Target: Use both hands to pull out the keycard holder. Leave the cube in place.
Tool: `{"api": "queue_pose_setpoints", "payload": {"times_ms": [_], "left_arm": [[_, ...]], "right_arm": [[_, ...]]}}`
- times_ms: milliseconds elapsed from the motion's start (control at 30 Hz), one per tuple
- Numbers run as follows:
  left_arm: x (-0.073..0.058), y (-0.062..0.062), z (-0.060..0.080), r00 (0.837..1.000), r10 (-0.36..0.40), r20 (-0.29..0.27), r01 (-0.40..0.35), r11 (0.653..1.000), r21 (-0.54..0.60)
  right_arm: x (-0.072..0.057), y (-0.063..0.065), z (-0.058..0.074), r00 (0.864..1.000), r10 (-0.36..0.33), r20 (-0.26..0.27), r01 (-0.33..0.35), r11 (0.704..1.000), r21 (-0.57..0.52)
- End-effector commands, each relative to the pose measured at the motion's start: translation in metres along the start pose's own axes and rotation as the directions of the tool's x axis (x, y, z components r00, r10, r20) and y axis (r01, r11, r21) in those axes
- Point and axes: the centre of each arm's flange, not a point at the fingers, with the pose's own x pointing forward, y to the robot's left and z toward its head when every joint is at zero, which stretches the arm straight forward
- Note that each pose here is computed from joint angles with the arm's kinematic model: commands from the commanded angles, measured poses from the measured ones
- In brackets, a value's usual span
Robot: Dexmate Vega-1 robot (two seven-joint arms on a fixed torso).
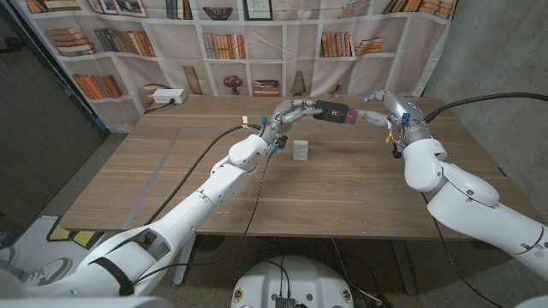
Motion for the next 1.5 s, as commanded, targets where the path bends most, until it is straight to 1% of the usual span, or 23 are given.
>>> {"api": "queue_pose_setpoints", "payload": {"times_ms": [33,200,333,467,900,1233,1333,1500], "left_arm": [[-0.002,0.000,0.002,1.000,-0.011,-0.007,0.011,1.000,-0.017],[-0.003,0.002,0.002,1.000,-0.006,-0.002,0.006,1.000,-0.023],[-0.004,0.002,0.001,1.000,-0.005,0.000,0.005,1.000,-0.026],[-0.005,0.002,0.001,1.000,-0.003,0.001,0.003,1.000,-0.029],[-0.008,0.004,0.000,1.000,0.011,-0.002,-0.011,0.999,-0.032],[-0.008,0.004,0.001,1.000,0.011,0.000,-0.011,0.999,-0.033],[-0.008,0.004,0.001,1.000,0.009,0.001,-0.009,0.999,-0.034],[-0.009,0.004,0.002,1.000,0.011,0.006,-0.010,0.999,-0.038]], "right_arm": [[0.000,-0.006,0.013,1.000,0.015,0.020,-0.015,1.000,-0.020],[0.002,-0.008,0.021,0.999,0.034,0.031,-0.033,0.998,-0.046],[0.005,-0.009,0.023,0.997,0.065,0.040,-0.063,0.997,-0.051],[0.006,-0.007,0.024,0.997,0.065,0.033,-0.063,0.996,-0.066],[0.010,-0.006,0.027,0.998,0.067,0.011,-0.066,0.992,-0.105],[0.011,-0.003,0.027,0.996,0.085,-0.008,-0.086,0.989,-0.122],[0.011,-0.002,0.027,0.997,0.081,0.002,-0.080,0.990,-0.119],[0.010,-0.002,0.027,0.997,0.076,0.004,-0.075,0.990,-0.123]]}}
